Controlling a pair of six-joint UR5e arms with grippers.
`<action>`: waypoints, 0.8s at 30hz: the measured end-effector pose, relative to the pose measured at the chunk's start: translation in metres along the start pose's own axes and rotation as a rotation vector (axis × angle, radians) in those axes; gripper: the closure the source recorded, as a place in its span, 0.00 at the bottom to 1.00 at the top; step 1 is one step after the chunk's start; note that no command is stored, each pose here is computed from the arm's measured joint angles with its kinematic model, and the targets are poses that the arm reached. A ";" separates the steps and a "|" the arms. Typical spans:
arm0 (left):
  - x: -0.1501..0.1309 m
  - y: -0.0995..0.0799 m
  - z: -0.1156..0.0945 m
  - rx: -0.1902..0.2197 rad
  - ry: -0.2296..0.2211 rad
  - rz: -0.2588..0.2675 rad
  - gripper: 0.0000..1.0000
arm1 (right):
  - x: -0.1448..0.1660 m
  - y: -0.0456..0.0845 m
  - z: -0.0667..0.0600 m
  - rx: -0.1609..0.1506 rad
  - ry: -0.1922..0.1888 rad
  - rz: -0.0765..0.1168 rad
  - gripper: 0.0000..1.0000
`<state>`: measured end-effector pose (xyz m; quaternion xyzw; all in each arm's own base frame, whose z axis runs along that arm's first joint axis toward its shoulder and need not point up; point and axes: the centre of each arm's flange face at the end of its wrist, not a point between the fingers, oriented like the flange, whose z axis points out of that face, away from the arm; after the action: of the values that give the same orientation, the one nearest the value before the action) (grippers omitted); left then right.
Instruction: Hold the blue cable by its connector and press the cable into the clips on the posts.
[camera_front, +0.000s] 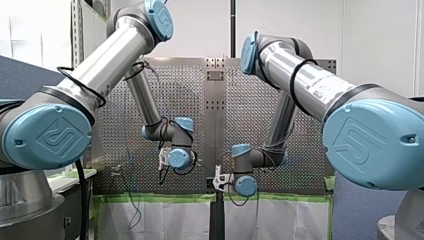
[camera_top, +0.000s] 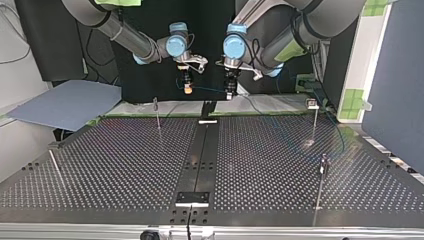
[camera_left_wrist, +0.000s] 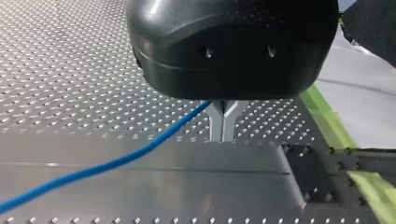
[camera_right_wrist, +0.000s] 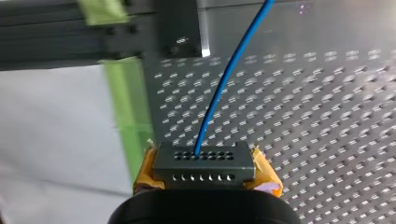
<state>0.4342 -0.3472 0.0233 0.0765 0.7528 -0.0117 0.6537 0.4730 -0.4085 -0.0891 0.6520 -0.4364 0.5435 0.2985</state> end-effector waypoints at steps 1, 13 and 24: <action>0.004 -0.002 0.000 0.003 -0.001 0.000 1.00 | -0.007 0.003 -0.003 -0.002 -0.006 0.003 0.98; 0.045 -0.034 0.000 0.046 0.007 0.027 1.00 | -0.037 0.057 -0.021 -0.046 -0.029 0.013 0.98; 0.065 -0.071 -0.006 0.088 0.021 0.051 1.00 | -0.001 0.099 -0.028 -0.036 0.049 0.030 0.98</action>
<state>0.4104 -0.4101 -0.0460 0.1244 0.7562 -0.0271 0.6418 0.3718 -0.4280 -0.0921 0.6264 -0.4485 0.5556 0.3128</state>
